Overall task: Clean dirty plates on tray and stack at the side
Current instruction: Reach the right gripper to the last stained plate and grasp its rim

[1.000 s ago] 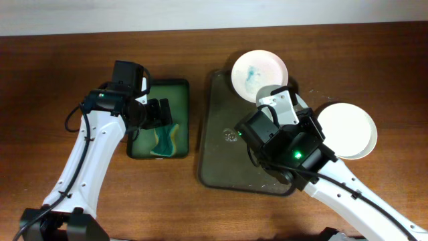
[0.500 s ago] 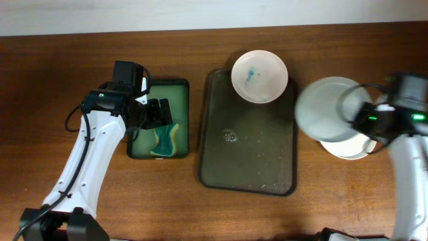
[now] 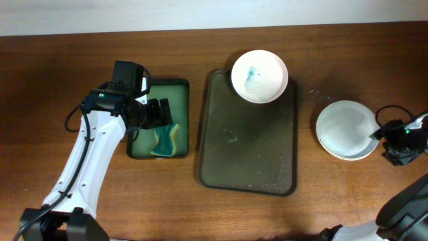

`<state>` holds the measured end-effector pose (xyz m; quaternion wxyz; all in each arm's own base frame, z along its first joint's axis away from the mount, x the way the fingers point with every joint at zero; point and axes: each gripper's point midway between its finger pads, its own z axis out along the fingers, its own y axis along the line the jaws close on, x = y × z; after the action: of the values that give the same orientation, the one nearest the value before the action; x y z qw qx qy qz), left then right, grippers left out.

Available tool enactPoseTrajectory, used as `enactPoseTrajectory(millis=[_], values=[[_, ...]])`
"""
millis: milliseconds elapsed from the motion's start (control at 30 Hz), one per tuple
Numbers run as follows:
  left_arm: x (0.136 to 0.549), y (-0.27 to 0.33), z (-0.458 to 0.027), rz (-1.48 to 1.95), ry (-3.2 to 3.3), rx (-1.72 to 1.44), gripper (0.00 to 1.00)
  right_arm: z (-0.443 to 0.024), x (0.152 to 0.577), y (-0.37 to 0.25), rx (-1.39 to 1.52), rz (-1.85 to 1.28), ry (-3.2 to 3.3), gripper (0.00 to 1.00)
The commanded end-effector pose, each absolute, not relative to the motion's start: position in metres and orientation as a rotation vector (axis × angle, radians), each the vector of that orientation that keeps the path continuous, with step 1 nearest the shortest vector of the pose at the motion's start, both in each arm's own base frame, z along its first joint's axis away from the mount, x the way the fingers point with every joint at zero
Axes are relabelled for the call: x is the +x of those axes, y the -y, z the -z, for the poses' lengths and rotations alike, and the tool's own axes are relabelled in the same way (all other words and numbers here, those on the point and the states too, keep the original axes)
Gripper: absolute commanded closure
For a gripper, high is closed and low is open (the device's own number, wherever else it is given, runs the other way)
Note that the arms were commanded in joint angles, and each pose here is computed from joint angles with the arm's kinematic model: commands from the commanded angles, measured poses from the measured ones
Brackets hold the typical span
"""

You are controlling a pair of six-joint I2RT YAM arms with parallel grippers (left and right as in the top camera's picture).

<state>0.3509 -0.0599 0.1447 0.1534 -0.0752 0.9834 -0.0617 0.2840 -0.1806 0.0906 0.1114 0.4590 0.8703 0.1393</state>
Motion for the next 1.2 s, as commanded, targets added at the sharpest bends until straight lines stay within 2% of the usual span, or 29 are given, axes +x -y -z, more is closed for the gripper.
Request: enactPoseTrajectory(millis=[0,67,133,200,300,433,500,667,767,833,900,967,1067,1167], values=[[0.354,0.060,-0.151,0.179,-2.800,-0.187,0.01,-0.188,0.336,0.110,0.763,-0.685,-2.451,0.58],[0.354,0.060,-0.151,0.178,-2.800,-0.187,0.01,-0.214,0.347,0.070,0.508,-0.620,-2.502,0.59],[0.354,0.060,-0.151,0.178,-2.800,-0.187,0.01,-0.220,0.353,0.038,0.355,-0.511,-2.580,0.58],[0.354,0.060,-0.151,0.178,-2.800,-0.187,0.01,-0.211,0.367,0.007,0.168,-0.286,-2.639,0.50],[0.354,0.060,-0.151,0.179,-2.800,-0.187,0.01,-0.191,0.397,-0.013,0.039,-0.054,-2.637,0.48],[0.354,0.060,-0.151,0.178,-2.800,-0.187,0.01,-0.147,0.458,-0.028,0.054,-0.051,-2.573,0.49],[0.354,0.060,-0.151,0.179,-2.800,-0.187,0.01,-0.121,0.481,-0.029,0.073,-0.083,-2.560,0.53],[0.354,0.060,-0.151,0.179,-2.800,-0.187,0.01,-0.062,0.512,-0.038,0.058,-0.158,-2.563,0.56],[0.354,0.060,-0.151,0.178,-2.800,-0.187,0.01,-0.028,0.517,-0.028,0.172,-0.157,-2.594,0.58],[0.354,0.060,-0.151,0.179,-2.800,-0.187,0.01,-0.019,0.515,-0.025,0.239,-0.188,-2.612,0.73],[0.354,0.060,-0.151,0.178,-2.800,-0.187,0.01,-0.020,0.510,-0.035,0.221,-0.277,-2.631,0.96],[0.354,0.060,-0.151,0.179,-2.800,-0.187,0.01,-0.030,0.498,-0.046,0.205,-0.367,-2.661,0.96],[0.354,0.060,-0.151,0.178,-2.800,-0.187,0.01,-0.070,0.479,-0.055,0.217,-0.432,-2.668,0.96],[0.354,0.060,-0.151,0.179,-2.800,-0.188,0.01,-0.123,0.442,-0.055,0.218,-0.423,-2.687,0.96]])
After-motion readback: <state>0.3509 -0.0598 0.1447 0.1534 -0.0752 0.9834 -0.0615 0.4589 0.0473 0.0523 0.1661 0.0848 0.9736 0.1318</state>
